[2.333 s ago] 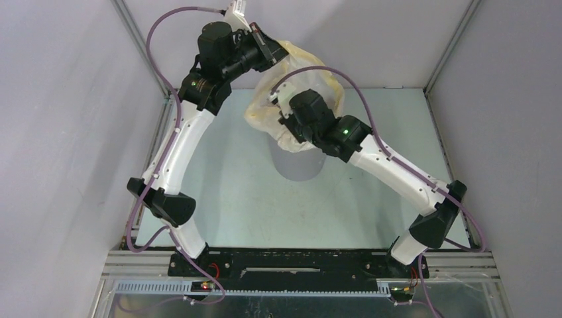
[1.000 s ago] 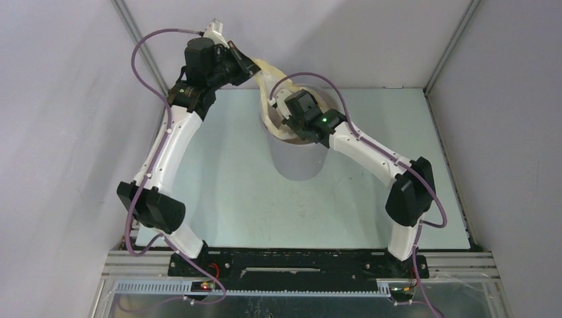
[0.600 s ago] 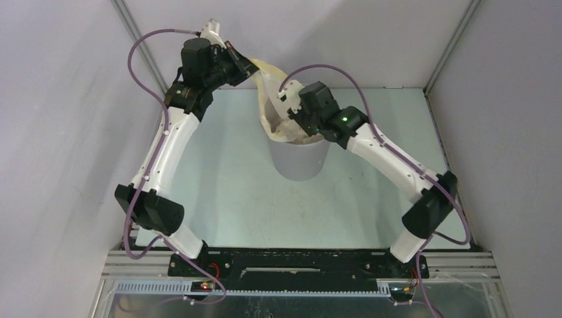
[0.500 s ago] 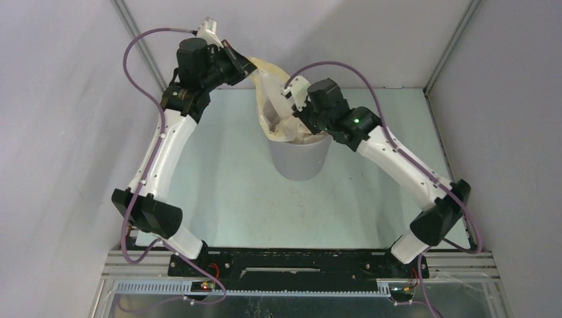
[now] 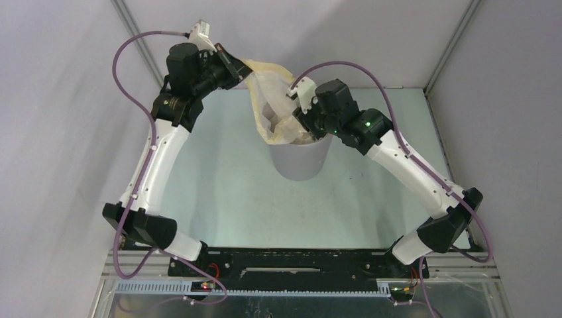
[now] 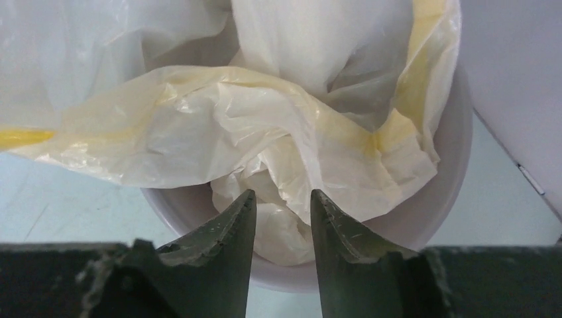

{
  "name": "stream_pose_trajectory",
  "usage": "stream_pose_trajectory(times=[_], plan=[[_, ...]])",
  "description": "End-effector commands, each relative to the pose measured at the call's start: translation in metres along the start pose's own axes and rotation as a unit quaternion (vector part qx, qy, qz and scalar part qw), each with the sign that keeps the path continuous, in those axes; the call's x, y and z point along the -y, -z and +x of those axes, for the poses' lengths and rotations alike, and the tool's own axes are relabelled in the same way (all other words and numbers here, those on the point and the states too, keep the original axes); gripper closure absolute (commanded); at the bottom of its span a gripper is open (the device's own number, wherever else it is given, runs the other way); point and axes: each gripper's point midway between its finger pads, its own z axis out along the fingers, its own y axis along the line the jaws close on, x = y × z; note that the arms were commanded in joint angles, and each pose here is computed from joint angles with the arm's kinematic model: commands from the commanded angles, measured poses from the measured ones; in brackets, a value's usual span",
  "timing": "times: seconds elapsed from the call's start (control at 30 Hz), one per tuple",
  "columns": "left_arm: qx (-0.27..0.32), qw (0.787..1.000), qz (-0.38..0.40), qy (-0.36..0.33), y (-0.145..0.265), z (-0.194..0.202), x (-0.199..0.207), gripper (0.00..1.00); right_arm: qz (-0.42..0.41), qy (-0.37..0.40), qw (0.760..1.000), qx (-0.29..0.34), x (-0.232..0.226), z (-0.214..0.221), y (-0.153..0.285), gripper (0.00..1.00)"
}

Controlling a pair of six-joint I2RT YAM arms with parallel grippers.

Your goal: Put the trash bags into the trash bin

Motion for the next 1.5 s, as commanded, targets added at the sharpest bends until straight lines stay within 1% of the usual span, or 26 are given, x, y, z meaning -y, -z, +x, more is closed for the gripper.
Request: stream_pose_trajectory(times=[0.0, 0.1, 0.13, 0.17, 0.23, 0.3, 0.43, 0.57, 0.73, 0.87, 1.03, 1.1, 1.2, 1.3, 1.47], plan=[[0.007, 1.000, 0.020, -0.019, 0.019, -0.005, 0.011, 0.99, 0.026, -0.089, 0.995, 0.049, 0.023, -0.032, 0.026, 0.59], [0.003, 1.000, 0.017, -0.019, 0.022, 0.003, 0.006, 0.99, 0.057, -0.190, 0.978, 0.060, 0.033, -0.041, 0.022, 0.53], [0.004, 1.000, 0.018, -0.018, 0.024, 0.005, 0.005, 0.99, 0.063, -0.215, 0.972, 0.064, 0.032, -0.043, 0.018, 0.51], [0.005, 1.000, 0.018, -0.018, 0.025, 0.006, 0.005, 0.99, 0.072, -0.220, 0.970, 0.069, 0.033, -0.045, 0.013, 0.50], [0.005, 1.000, 0.021, -0.019, 0.028, 0.006, 0.007, 0.99, 0.119, -0.210, 0.968, 0.072, 0.044, -0.047, 0.006, 0.48], [0.004, 0.999, 0.027, -0.022, 0.033, 0.005, 0.011, 0.99, 0.145, -0.201, 0.966, 0.075, 0.054, -0.049, 0.000, 0.49], [0.018, 0.999, 0.028, -0.031, 0.045, -0.001, 0.017, 0.99, 0.114, -0.204, 0.969, 0.082, 0.062, -0.055, -0.014, 0.49], [0.038, 0.999, 0.012, -0.036, 0.056, -0.007, 0.013, 0.99, 0.122, -0.204, 0.969, 0.072, 0.072, -0.053, -0.028, 0.51], [0.055, 0.998, 0.004, -0.039, 0.067, -0.009, 0.011, 0.98, 0.136, -0.182, 0.972, 0.065, 0.079, -0.053, -0.043, 0.52], [0.046, 0.998, 0.006, -0.040, 0.066, -0.003, 0.009, 0.98, 0.137, -0.168, 0.974, 0.060, 0.081, -0.053, -0.053, 0.44], [0.048, 0.998, 0.000, -0.044, 0.068, -0.003, 0.005, 0.98, 0.167, -0.158, 0.972, 0.034, 0.090, -0.044, -0.063, 0.38], [0.050, 0.998, -0.003, -0.044, 0.069, -0.003, 0.004, 0.98, 0.176, -0.142, 0.974, 0.017, 0.093, -0.037, -0.068, 0.36], [0.053, 0.998, -0.005, -0.045, 0.071, -0.004, 0.003, 0.98, 0.172, -0.139, 0.975, 0.006, 0.090, -0.031, -0.076, 0.37], [0.056, 0.997, -0.006, -0.046, 0.072, -0.005, 0.003, 0.98, 0.148, -0.143, 0.978, 0.013, 0.082, -0.034, -0.083, 0.39], [0.056, 0.997, -0.005, -0.045, 0.071, -0.007, 0.004, 0.98, 0.124, -0.152, 0.980, 0.023, 0.073, -0.037, -0.099, 0.46]])
